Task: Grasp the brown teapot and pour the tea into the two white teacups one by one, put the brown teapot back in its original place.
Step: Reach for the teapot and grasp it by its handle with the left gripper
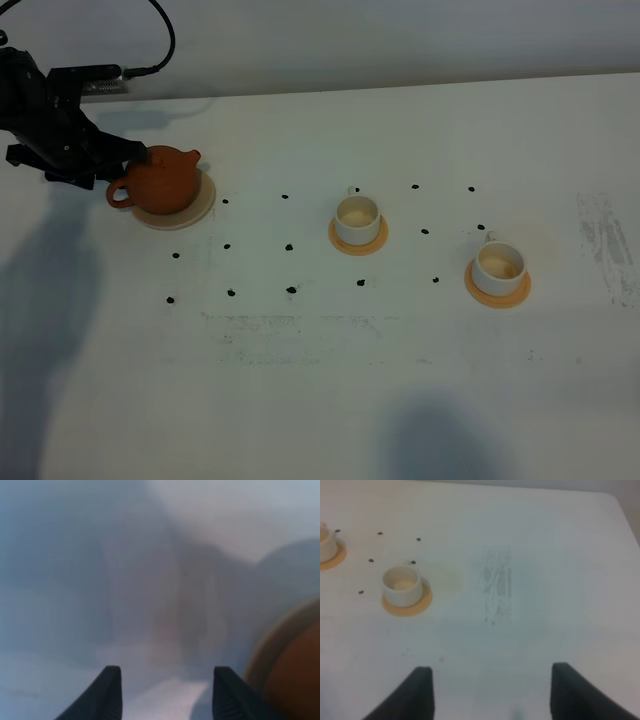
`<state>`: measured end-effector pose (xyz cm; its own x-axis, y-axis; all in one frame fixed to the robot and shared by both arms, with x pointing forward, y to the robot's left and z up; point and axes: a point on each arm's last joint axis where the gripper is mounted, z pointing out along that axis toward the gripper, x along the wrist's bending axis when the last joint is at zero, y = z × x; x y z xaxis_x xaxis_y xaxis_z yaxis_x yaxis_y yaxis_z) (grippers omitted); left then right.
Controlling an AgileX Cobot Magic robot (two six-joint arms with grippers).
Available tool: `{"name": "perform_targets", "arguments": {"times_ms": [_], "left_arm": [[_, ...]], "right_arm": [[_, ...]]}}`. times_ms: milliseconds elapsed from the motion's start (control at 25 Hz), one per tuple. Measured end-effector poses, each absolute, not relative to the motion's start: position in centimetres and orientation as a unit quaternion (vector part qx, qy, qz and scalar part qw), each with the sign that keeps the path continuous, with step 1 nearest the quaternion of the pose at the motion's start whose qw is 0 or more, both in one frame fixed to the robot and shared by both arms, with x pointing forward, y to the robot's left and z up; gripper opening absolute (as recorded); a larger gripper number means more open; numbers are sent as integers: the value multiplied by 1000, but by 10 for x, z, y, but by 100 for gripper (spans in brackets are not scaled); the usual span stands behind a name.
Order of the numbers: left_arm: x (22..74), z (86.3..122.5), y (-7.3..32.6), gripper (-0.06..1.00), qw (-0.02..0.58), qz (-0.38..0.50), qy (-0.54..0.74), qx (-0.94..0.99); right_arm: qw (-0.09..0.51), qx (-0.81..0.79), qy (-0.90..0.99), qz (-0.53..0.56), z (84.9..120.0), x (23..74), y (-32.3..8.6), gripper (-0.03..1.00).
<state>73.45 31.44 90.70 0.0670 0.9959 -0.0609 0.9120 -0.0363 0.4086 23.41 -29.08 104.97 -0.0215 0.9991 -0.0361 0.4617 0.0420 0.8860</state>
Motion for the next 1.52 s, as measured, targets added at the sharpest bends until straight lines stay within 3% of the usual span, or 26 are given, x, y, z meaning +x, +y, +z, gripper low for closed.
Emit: {"name": "perform_targets", "arguments": {"times_ms": [1520], "left_arm": [[713, 916, 314, 43, 110, 39, 676, 727]], "right_arm": [[374, 591, 618, 360, 1050, 234, -291, 51]]}}
